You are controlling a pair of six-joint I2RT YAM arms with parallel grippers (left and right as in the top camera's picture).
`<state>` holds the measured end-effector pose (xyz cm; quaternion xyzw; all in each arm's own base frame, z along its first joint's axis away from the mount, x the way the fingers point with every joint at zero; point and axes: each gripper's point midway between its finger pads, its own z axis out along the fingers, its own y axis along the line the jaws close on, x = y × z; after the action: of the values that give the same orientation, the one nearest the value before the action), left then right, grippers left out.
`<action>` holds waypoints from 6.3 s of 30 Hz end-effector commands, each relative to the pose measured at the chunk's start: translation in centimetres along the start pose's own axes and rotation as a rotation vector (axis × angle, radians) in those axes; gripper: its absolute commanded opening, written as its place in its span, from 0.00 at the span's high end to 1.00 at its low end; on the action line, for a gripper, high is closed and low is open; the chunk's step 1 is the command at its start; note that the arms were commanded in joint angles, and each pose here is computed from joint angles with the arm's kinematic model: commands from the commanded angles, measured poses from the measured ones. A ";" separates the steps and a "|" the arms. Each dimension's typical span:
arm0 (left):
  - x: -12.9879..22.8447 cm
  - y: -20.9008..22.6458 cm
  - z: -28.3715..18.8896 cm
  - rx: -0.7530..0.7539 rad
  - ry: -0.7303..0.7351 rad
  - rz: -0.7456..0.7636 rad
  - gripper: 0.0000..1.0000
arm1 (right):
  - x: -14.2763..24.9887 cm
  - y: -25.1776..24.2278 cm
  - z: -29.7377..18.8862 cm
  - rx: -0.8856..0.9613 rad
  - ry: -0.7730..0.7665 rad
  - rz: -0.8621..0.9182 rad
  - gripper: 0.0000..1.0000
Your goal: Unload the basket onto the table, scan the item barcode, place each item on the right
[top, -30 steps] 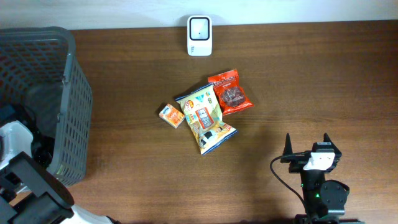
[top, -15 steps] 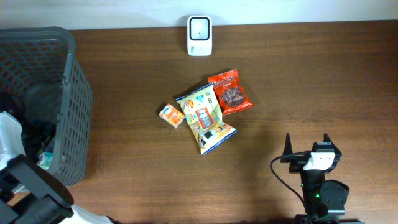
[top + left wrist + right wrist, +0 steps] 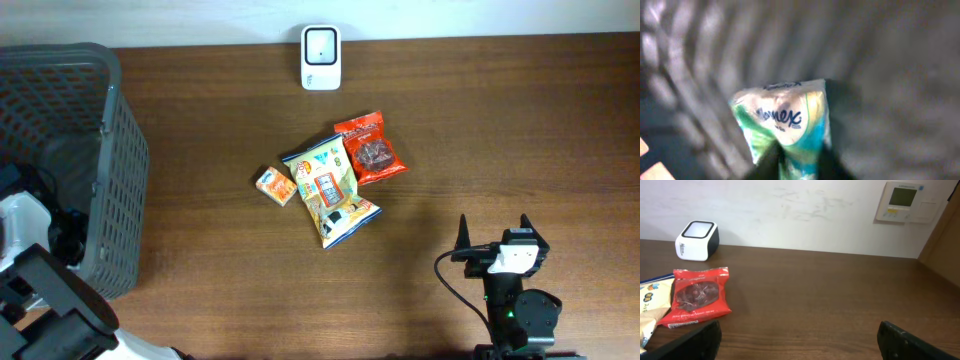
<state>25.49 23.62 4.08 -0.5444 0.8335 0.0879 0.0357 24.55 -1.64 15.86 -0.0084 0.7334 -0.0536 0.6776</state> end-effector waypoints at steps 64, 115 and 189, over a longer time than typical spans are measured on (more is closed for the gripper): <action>24.7 -33.5 -15.9 0.244 -0.468 1.154 0.01 | 0.4 0.1 0.0 -0.001 0.005 -0.007 0.02; 11.6 -3.7 -24.6 -0.006 -0.224 0.595 1.00 | 0.4 0.1 0.0 -0.001 0.005 -0.007 0.02; 26.4 -13.3 -31.5 0.836 -0.038 1.229 0.01 | 0.4 0.1 0.0 -0.001 0.005 -0.007 0.01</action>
<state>28.96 -8.24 30.65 0.0023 0.9525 -0.2149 0.2157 24.55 -1.64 15.86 -0.0084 0.7334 -0.0536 0.6776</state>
